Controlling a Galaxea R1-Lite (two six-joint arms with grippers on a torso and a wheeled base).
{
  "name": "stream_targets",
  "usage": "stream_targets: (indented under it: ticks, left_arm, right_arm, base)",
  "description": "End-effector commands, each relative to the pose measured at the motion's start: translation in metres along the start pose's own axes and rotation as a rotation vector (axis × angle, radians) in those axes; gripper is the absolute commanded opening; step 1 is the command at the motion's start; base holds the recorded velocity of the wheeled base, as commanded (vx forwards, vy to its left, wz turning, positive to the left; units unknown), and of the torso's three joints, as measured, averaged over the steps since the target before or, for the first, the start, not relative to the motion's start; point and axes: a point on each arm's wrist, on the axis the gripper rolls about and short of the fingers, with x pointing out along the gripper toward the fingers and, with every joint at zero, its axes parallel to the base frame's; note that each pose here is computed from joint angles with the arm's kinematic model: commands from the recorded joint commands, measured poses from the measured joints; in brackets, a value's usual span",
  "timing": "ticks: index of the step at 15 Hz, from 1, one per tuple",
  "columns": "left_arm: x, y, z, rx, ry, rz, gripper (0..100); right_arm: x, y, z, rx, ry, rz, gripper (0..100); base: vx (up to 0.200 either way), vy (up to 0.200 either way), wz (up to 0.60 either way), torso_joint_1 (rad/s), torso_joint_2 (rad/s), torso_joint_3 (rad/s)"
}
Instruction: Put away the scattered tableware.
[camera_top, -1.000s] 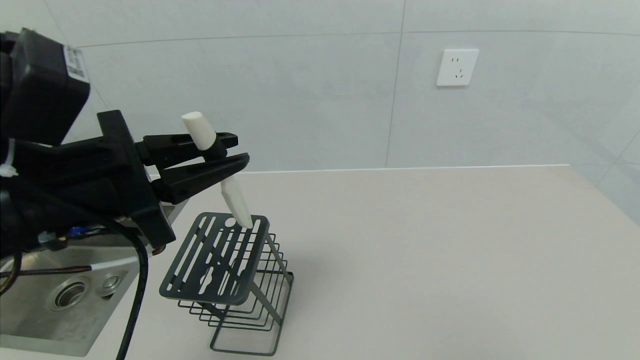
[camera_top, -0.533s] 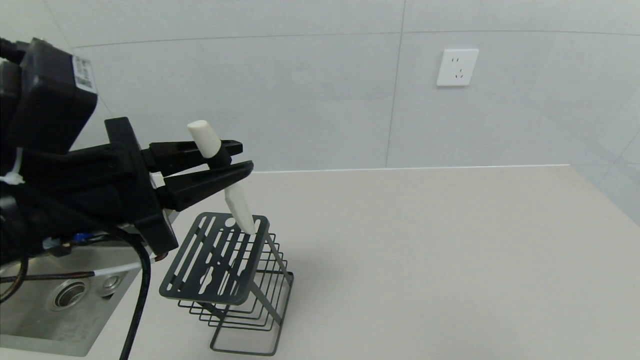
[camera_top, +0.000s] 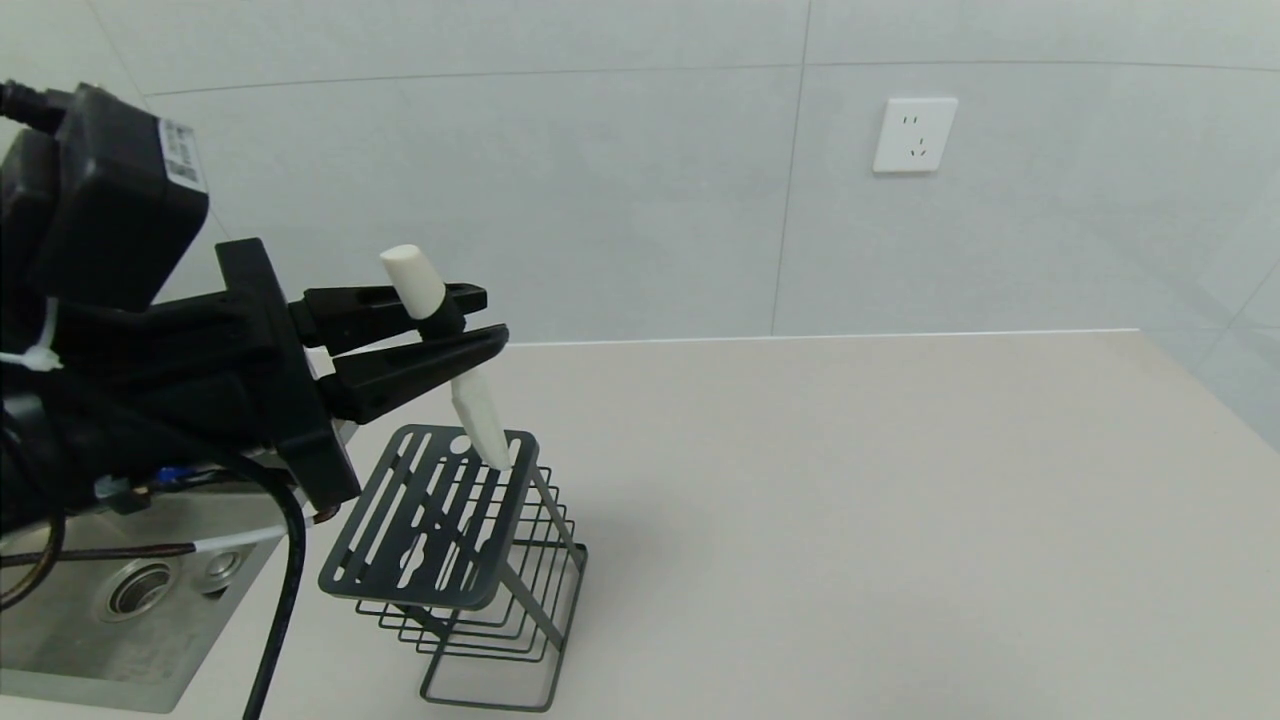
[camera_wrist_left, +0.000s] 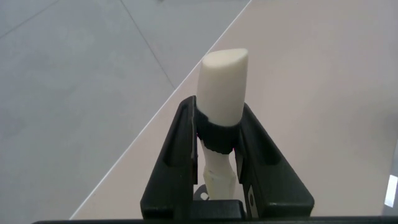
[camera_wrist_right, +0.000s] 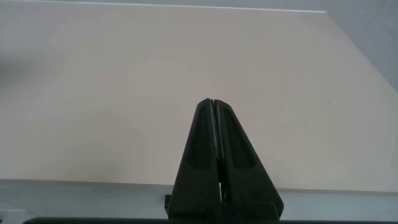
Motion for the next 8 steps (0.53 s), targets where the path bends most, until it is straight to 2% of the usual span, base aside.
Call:
stream_targets:
  ticks: [1,8]
  left_arm:
    - [0.0003,-0.0008,-0.0022,-0.003,0.006,-0.003,0]
    - [0.0005,-0.0048,-0.0103,-0.016,0.031,-0.017,0]
  right_arm:
    - [0.0001,0.0000,0.0001,-0.001,0.001,0.000,0]
    - [0.0001,0.0000,0.0001,-0.001,0.001,0.000,0]
  base:
    - [0.000,0.000,0.00,0.000,0.00,0.000]
    - [0.000,0.000,0.00,0.000,0.00,0.000]
